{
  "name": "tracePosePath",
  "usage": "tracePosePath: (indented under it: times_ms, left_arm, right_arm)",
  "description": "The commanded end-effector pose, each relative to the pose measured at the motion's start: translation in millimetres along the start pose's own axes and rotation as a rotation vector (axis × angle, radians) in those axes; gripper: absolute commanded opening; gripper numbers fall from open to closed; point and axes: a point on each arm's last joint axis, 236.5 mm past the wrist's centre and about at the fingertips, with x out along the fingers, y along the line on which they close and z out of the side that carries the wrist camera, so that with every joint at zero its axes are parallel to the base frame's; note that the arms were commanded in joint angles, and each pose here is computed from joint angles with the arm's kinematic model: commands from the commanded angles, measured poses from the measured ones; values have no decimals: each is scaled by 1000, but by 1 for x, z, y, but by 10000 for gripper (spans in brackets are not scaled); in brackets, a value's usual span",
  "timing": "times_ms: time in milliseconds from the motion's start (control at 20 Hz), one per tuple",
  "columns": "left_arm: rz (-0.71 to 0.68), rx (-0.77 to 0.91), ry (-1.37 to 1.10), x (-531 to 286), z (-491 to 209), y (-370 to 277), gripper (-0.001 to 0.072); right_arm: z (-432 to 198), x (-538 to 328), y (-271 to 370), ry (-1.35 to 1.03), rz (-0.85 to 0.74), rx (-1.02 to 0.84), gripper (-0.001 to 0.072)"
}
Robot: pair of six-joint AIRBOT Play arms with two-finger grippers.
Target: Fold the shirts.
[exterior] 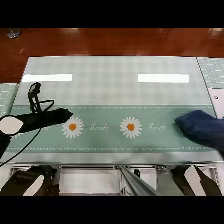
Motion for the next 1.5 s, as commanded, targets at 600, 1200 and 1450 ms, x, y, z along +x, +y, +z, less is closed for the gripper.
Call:
tracePosePath:
  times_ms: [600,1200,1450]
  left_arm:
    - [-46,197,-240,-79,180,-69,24]
    - [268,220,8,-6,159,-9,26]
    - [272,231,-1,-6,162,-5,26]
  right_arm:
    - [143,-129,217,-514,722,-264,57]
    - [25,129,361,-123,53,-915,20]
    - [18,135,356,-83,36,-905,21]
